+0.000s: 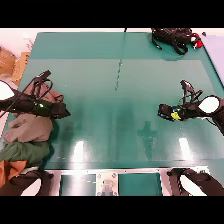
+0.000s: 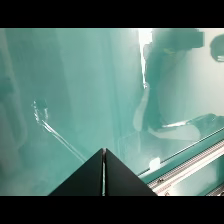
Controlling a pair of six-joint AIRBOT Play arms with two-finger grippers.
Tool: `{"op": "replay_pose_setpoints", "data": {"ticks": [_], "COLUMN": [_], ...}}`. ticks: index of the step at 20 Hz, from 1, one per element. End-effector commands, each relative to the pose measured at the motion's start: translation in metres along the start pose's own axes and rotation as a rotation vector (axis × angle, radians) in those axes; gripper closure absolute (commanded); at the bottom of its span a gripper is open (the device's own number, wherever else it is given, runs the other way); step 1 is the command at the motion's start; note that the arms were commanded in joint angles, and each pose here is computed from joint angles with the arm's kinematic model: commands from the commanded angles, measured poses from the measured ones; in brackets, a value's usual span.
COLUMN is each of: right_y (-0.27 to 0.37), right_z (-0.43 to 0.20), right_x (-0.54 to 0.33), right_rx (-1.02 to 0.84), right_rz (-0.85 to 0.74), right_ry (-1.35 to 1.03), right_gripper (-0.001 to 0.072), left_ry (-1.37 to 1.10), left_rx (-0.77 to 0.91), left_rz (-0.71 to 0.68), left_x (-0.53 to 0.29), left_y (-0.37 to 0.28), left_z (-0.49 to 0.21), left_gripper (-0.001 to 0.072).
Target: Fold the shirts.
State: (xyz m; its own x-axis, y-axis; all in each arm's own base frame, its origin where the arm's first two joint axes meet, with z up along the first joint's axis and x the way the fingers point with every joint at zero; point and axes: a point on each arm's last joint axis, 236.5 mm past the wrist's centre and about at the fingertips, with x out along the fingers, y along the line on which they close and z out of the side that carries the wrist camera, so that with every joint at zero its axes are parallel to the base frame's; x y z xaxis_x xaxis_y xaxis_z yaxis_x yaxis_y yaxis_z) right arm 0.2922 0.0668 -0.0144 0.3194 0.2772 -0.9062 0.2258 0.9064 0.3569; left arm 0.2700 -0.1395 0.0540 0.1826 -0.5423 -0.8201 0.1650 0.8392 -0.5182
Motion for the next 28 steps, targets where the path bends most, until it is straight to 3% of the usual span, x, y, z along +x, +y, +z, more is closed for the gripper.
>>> {"op": "replay_pose_setpoints", "data": {"ticks": [1, 18, 21, 23, 24, 25, 26, 27, 28], "right_y": [0.000, 0.001, 0.001, 0.001, 0.001, 0.002, 0.003, 0.004, 0.004], "right_z": [0.000, 0.005, 0.005, 0.005, 0.006, 0.010, 0.015, 0.019, 0.022], "right_x": [0.000, 0.000, 0.000, 0.000, 0.000, 0.000, 0.000, 0.000, -0.001], "right_rx": [0.000, 0.000, 0.000, 0.000, 0.000, 0.000, 0.000, 0.000, 0.000], "right_rz": [0.000, 0.005, 0.004, 0.005, 0.006, 0.008, 0.012, 0.015, 0.017], "right_ry": [0.001, -0.021, -0.021, -0.022, -0.027, -0.042, -0.064, -0.080, -0.093], "right_gripper": [0.0695, 0.0695, 0.0695, 0.0694, 0.0691, 0.0664, 0.0652, 0.0639, 0.0568], "left_ry": [0.000, -0.090, -0.207, -0.242, -0.266, -0.295, -0.340, -0.371, -0.384], "left_rx": [0.000, -0.003, -0.003, 0.031, 0.070, 0.086, 0.079, 0.110, 0.139], "left_rz": [0.000, -0.005, 0.016, 0.109, 0.203, 0.328, 0.456, 0.601, 0.724], "left_x": [0.000, -0.001, -0.005, -0.008, -0.013, -0.022, -0.037, -0.056, -0.075], "left_y": [0.000, -0.001, 0.004, 0.024, 0.045, 0.072, 0.099, 0.126, 0.147], "left_z": [0.000, 0.021, 0.049, 0.057, 0.063, 0.071, 0.081, 0.089, 0.093], "left_gripper": [0.0684, 0.0684, 0.0684, 0.0682, 0.0539, 0.0148, -0.0013, -0.0013, -0.0013]}}
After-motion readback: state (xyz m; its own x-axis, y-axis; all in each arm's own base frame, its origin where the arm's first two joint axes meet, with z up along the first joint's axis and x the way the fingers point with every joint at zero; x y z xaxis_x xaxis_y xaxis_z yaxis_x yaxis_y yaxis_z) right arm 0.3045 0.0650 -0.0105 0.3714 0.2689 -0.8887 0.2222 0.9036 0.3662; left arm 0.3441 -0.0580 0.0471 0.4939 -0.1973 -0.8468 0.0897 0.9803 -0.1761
